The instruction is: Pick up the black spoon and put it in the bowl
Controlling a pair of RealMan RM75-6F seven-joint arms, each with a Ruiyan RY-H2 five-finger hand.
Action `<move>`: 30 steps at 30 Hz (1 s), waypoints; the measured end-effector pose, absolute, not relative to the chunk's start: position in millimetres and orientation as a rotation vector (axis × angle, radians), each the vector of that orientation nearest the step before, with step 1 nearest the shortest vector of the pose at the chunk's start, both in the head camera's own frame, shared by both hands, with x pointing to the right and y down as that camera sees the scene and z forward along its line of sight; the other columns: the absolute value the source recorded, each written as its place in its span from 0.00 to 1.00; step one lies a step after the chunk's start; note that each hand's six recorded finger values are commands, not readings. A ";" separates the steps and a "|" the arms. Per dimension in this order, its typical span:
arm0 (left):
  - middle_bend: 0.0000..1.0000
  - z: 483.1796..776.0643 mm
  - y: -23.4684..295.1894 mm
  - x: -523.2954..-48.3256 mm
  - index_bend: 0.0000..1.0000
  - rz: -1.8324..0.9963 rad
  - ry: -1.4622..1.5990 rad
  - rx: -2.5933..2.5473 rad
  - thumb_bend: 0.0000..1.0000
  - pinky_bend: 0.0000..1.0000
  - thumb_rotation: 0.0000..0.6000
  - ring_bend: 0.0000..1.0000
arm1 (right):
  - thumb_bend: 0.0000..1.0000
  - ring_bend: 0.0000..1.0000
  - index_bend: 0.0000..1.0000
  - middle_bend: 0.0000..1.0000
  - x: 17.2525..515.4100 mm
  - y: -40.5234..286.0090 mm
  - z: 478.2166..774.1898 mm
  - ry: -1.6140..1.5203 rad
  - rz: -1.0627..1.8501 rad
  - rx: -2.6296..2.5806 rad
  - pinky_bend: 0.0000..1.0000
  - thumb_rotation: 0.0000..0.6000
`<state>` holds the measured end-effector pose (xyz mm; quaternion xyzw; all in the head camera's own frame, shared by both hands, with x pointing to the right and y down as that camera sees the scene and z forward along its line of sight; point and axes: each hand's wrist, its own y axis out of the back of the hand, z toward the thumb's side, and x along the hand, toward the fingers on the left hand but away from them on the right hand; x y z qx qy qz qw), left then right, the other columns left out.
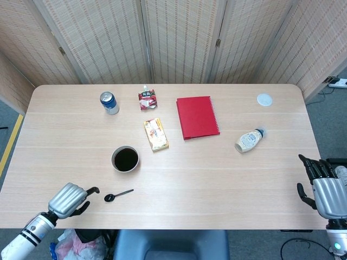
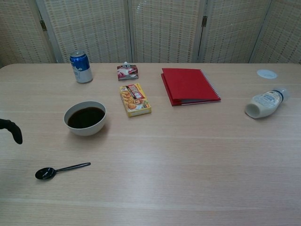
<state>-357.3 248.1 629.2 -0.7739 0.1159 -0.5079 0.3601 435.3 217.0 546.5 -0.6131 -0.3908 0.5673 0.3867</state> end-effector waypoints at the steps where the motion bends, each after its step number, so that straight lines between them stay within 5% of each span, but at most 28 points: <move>1: 0.95 631.4 249.7 -355.7 0.29 -1.312 0.283 -1.998 0.57 0.96 1.00 0.88 | 0.39 0.17 0.09 0.18 435.5 217.1 546.4 -0.995 1.445 -1.560 0.15 1.00; 30: 0.96 680.3 273.9 -325.1 0.25 -1.376 -0.003 -1.989 0.57 0.96 1.00 0.89 | 0.39 0.18 0.09 0.18 443.6 222.2 548.1 -1.015 1.464 -1.553 0.15 1.00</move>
